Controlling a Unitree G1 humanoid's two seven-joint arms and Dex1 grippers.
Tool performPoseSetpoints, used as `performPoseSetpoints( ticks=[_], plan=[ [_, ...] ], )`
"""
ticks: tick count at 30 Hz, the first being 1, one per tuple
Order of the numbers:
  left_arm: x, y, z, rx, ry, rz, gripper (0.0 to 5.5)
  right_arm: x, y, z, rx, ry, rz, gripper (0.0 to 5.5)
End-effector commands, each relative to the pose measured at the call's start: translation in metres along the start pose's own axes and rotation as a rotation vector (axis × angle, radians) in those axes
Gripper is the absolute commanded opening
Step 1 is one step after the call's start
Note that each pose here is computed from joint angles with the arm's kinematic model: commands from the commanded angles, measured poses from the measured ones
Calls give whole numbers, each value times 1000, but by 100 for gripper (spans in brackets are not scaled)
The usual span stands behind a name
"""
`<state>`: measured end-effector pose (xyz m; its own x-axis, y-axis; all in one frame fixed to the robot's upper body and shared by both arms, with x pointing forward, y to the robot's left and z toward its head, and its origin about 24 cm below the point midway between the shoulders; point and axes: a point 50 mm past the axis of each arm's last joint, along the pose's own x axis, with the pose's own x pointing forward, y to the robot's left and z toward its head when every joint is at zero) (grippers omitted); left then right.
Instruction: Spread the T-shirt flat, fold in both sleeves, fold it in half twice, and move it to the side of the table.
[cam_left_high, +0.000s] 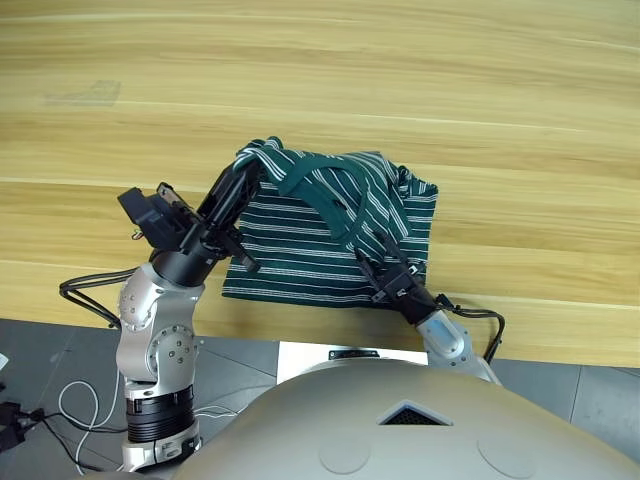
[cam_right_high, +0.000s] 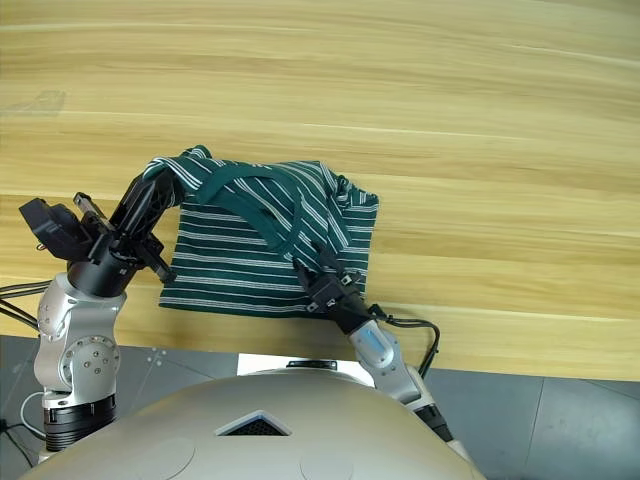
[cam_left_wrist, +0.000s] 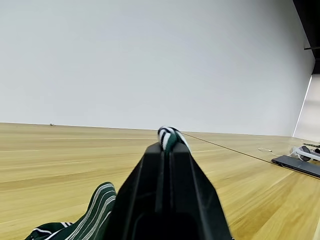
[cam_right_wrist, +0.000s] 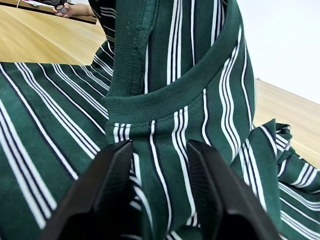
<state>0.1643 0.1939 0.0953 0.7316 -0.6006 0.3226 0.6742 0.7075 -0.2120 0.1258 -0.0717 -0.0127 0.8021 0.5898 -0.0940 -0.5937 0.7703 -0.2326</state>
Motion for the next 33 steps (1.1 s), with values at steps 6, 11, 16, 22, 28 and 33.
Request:
performPoseSetpoints(
  ticks=[6,11,16,22,28,33],
  plan=[
    [9,4,13,22,-31,-17,0,-7,1,-1,-23,34,38,88],
    [20,5,14,27,-36,-53,0,-15,-10,9,-48,22,24,88],
    [36,2,21,32,-67,-108,0,-21,-16,15,-100,79,39,88],
    [51,3,22,32,-76,-135,0,-12,-13,8,-152,115,61,184],
    [59,4,22,29,-63,-130,0,-10,1,6,-165,111,84,290],
    [58,9,15,28,-41,-105,0,-19,-5,24,-39,-40,112,308]
  ],
)
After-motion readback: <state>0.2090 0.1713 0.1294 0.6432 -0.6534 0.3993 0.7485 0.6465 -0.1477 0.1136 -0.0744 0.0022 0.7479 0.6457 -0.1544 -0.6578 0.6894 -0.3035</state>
